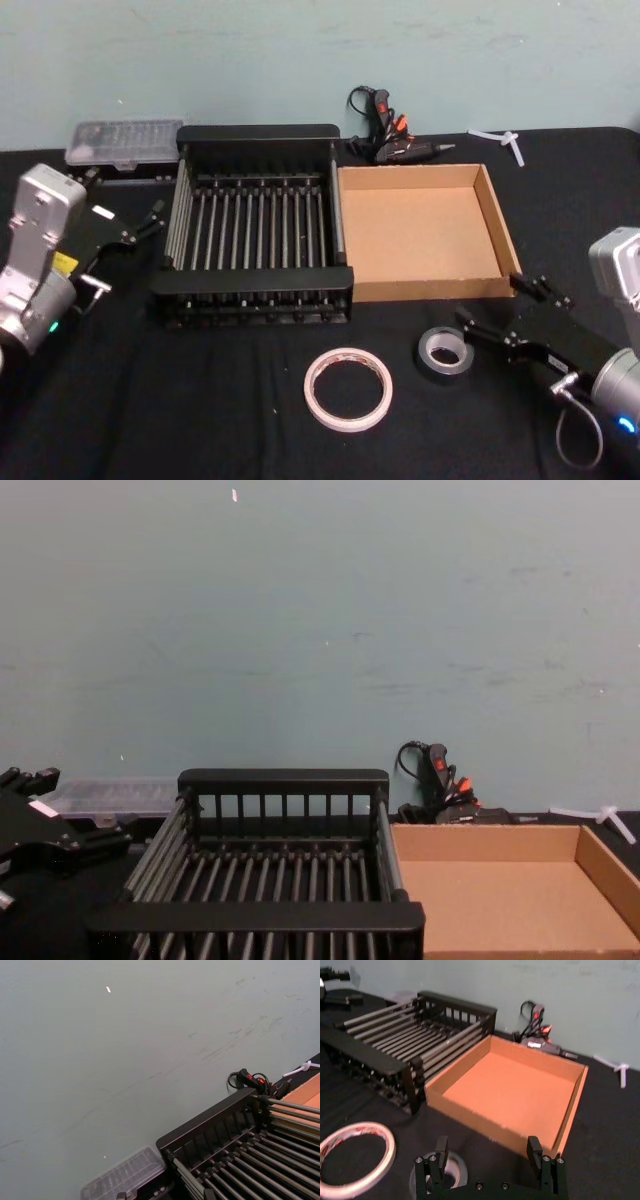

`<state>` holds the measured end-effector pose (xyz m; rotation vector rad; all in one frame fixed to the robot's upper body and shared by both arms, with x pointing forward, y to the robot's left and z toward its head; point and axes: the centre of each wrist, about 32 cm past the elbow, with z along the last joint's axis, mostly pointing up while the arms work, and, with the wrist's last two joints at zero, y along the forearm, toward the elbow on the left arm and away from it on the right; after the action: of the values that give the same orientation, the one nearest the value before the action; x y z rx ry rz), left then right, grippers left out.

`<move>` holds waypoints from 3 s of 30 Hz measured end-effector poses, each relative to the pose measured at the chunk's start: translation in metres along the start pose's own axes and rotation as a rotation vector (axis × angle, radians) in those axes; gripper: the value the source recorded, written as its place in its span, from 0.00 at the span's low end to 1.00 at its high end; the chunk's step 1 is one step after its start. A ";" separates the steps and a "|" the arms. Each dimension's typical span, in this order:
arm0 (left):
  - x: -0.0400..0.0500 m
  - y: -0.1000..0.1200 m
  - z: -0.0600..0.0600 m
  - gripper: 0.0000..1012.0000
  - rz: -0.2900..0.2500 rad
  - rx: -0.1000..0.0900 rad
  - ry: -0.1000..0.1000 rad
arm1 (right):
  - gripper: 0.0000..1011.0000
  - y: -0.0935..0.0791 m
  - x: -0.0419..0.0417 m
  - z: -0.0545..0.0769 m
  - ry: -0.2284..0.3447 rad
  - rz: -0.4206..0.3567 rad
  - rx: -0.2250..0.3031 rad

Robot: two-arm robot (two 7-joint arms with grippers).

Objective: Pick up the white tape and place it into the black box , Pick up the silver tape and place it into the brown box.

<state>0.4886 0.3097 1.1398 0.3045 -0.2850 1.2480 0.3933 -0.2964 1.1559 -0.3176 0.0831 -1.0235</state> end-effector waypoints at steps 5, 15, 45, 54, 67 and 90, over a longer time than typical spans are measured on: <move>0.0000 0.000 0.000 0.99 0.000 0.000 0.000 | 0.99 -0.002 -0.0027 -0.003 0.007 0.006 -0.049; 0.0000 0.000 0.000 0.99 0.000 0.000 0.000 | 0.99 0.002 -0.0050 -0.002 0.021 0.017 -0.113; 0.0000 0.000 0.000 0.99 0.000 0.000 0.000 | 0.99 0.014 -0.0100 -0.005 0.044 0.020 -0.156; 0.0000 0.000 0.000 0.99 0.000 0.000 0.000 | 0.99 0.019 -0.0097 -0.005 0.047 0.016 -0.146; 0.0000 0.000 0.000 0.99 0.000 0.000 0.000 | 0.99 0.022 -0.0090 -0.006 0.041 0.013 -0.148; 0.0000 0.000 0.000 0.99 0.000 0.000 0.000 | 0.97 0.022 -0.0094 -0.007 0.035 0.011 -0.158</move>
<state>0.4886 0.3097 1.1398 0.3045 -0.2851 1.2480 0.4054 -0.2793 1.1423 -0.4432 0.1977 -1.0138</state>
